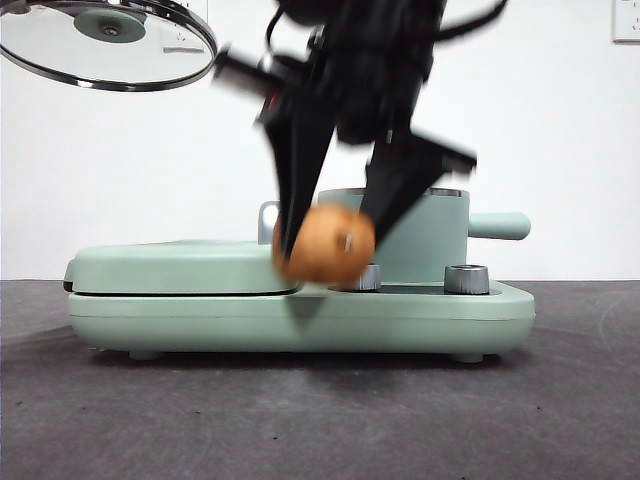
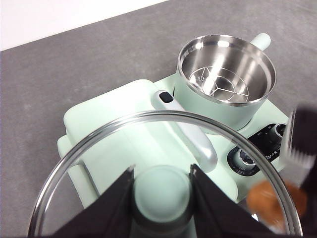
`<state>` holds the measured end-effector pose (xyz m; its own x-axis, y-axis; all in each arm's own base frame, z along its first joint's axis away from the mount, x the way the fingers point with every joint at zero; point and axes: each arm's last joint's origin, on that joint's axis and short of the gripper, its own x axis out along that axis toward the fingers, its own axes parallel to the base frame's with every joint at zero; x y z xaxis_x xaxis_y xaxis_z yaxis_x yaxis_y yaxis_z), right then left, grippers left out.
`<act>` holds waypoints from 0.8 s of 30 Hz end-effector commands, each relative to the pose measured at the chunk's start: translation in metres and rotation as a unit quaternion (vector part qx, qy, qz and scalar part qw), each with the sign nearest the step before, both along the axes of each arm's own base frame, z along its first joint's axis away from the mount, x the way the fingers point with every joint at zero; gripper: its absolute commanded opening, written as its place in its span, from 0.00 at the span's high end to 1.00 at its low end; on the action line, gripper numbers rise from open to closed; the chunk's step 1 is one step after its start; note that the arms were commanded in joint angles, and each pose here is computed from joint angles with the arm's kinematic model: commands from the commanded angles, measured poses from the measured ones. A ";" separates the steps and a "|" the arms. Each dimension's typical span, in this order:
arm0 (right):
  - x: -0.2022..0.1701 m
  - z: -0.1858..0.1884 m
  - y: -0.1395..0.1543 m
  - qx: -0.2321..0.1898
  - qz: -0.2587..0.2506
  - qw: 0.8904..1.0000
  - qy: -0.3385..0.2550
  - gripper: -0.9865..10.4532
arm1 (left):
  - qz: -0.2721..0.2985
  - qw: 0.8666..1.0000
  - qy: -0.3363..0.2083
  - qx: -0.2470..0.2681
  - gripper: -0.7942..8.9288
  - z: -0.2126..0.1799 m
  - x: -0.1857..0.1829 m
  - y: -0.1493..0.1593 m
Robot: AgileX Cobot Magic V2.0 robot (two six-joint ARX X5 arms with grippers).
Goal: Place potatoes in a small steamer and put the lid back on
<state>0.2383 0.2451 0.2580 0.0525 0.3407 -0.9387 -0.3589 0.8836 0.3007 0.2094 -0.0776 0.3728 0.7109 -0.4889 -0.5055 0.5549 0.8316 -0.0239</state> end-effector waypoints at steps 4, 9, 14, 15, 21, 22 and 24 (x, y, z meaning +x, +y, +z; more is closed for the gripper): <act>0.045 0.051 -0.024 0.016 -0.004 0.998 -0.055 0.84 | -0.006 1.000 -0.023 -0.007 0.90 0.008 -0.001 -0.001; 0.092 0.071 -0.046 0.000 -0.031 0.997 -0.071 0.87 | -0.005 1.000 -0.023 -0.008 0.90 0.008 -0.001 -0.001; 0.132 0.065 -0.054 -0.014 -0.045 0.996 -0.072 0.87 | -0.005 1.000 -0.023 -0.008 0.90 0.008 -0.001 -0.001; 0.139 0.062 -0.054 -0.015 -0.050 0.996 -0.074 0.87 | -0.006 1.000 -0.023 -0.008 0.90 0.008 -0.001 -0.001; 0.171 0.039 -0.057 -0.022 -0.070 0.994 -0.078 0.87 | -0.006 1.000 -0.023 -0.008 0.90 0.008 -0.001 -0.001; 0.173 0.036 -0.059 -0.025 -0.072 0.994 -0.075 0.87 | -0.006 1.000 -0.023 -0.008 0.90 0.008 -0.001 -0.001; 0.178 0.027 -0.061 -0.030 -0.076 0.994 -0.066 0.87 | -0.006 1.000 -0.024 -0.008 0.90 0.008 -0.001 -0.001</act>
<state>0.4109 0.1805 0.2897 0.2214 0.2638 -0.9388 -0.2384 0.9481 0.2102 0.2094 -0.0776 0.3729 0.7111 -0.4890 -0.5052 0.5549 0.8316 -0.0238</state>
